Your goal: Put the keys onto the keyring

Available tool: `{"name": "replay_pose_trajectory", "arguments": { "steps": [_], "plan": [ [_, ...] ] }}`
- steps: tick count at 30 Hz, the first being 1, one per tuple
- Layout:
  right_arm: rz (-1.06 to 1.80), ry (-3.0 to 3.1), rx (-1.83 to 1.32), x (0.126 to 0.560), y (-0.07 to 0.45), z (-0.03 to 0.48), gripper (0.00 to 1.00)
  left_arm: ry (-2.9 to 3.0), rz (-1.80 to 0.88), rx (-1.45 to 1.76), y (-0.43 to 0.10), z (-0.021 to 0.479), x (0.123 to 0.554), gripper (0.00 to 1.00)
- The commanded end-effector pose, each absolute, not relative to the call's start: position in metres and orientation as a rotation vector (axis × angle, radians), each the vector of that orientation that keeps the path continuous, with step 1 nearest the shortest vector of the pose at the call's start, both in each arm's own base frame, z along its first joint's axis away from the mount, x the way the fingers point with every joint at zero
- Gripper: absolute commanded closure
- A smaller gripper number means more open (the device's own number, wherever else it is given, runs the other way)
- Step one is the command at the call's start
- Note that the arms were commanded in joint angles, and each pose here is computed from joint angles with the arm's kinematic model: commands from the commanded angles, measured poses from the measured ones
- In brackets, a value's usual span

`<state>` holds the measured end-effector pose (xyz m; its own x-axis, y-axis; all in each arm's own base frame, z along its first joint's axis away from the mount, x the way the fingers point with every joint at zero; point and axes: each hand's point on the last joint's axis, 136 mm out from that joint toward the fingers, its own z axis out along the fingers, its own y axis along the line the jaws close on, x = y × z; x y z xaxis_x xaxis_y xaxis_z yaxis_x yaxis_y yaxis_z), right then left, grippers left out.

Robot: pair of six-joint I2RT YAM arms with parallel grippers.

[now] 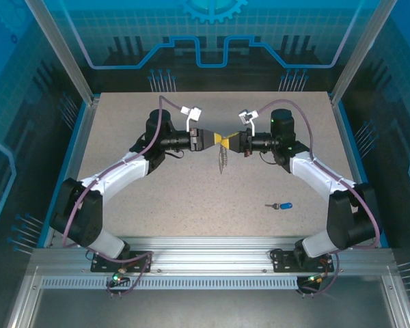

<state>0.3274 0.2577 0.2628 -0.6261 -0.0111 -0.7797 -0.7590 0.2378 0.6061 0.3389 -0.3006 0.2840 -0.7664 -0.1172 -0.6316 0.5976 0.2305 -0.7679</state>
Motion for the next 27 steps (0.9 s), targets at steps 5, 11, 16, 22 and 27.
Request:
{"name": "replay_pose_trajectory", "arguments": {
  "steps": [5,11,16,22,27],
  "plan": [
    [1.445,1.767,-0.729,0.325,0.253,0.285,1.00,1.860,-1.644,0.522,-0.312,0.298,0.332,0.60],
    [1.461,1.767,-0.739,0.322,0.253,0.285,1.00,1.833,-1.668,0.531,-0.314,0.300,0.329,0.72],
    [1.487,1.769,-0.757,0.318,0.255,0.284,1.00,1.816,-1.685,0.546,-0.316,0.303,0.328,0.78],
    [1.506,1.773,-0.789,0.314,0.259,0.283,1.00,1.801,-1.692,0.555,-0.320,0.306,0.329,0.71],
    [1.508,1.797,-0.787,0.313,0.259,0.279,1.00,1.792,-1.706,0.568,-0.325,0.306,0.330,0.84]
  ]
}}
